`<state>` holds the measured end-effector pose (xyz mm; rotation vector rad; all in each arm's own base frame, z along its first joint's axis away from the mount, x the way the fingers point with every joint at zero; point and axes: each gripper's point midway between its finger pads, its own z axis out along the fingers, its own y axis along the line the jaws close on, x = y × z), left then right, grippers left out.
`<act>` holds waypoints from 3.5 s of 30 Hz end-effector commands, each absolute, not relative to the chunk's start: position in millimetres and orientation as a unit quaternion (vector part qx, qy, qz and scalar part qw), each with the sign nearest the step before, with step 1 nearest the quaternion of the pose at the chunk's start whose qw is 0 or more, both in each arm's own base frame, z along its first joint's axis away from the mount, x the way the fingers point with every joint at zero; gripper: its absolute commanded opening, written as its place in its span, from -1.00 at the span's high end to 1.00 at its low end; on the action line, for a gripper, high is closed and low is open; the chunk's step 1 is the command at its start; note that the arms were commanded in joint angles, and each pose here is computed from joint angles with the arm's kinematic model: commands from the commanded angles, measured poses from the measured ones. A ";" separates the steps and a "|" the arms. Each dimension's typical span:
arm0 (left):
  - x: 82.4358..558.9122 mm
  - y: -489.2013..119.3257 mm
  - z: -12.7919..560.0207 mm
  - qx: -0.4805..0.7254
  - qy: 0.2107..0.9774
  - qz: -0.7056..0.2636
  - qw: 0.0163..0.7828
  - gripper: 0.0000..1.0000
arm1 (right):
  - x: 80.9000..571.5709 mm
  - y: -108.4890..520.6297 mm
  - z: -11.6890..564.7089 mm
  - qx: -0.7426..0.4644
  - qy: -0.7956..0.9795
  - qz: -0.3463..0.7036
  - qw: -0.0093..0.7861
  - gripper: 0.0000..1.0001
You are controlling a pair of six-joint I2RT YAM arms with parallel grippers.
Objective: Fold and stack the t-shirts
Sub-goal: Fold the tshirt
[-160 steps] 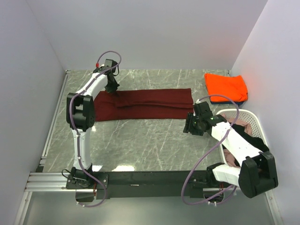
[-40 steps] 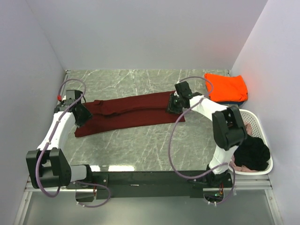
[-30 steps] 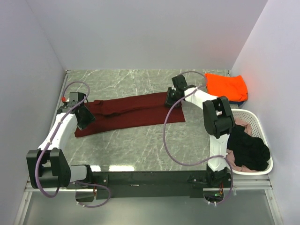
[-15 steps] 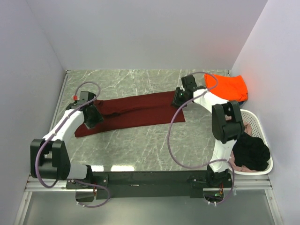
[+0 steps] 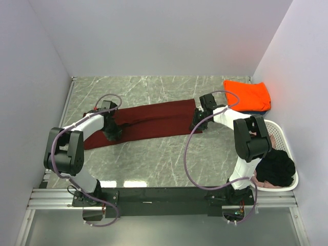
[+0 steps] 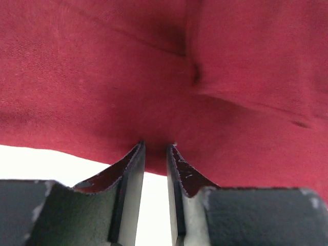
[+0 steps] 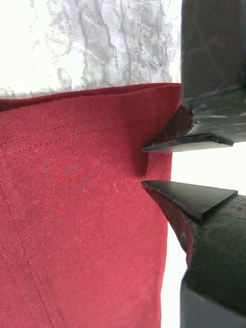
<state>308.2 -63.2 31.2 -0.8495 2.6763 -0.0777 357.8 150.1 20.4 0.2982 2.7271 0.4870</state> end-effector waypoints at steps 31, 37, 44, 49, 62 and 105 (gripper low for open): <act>379.7 -43.2 86.5 -0.421 0.869 -0.100 0.241 -0.03 | 307.6 135.5 83.3 0.055 0.950 0.189 0.244 0.27; 381.6 -42.4 77.3 -0.428 0.869 -0.093 0.232 0.01 | 301.1 132.7 83.7 0.053 0.950 0.187 0.244 0.27; 376.4 -44.0 65.0 -0.431 0.872 -0.089 0.216 0.08 | 301.6 132.9 83.3 0.054 0.950 0.187 0.245 0.27; 376.3 -46.0 58.9 -0.431 0.873 -0.090 0.211 0.27 | 300.5 131.4 82.2 0.054 0.951 0.184 0.245 0.27; 383.3 -64.5 111.6 -0.426 0.856 -0.143 0.255 0.95 | 300.4 130.0 84.7 0.054 0.950 0.181 0.250 0.26; 404.2 17.4 104.7 -0.345 0.869 -0.125 0.333 -0.87 | 317.5 261.0 136.6 -0.037 0.875 0.400 0.271 0.27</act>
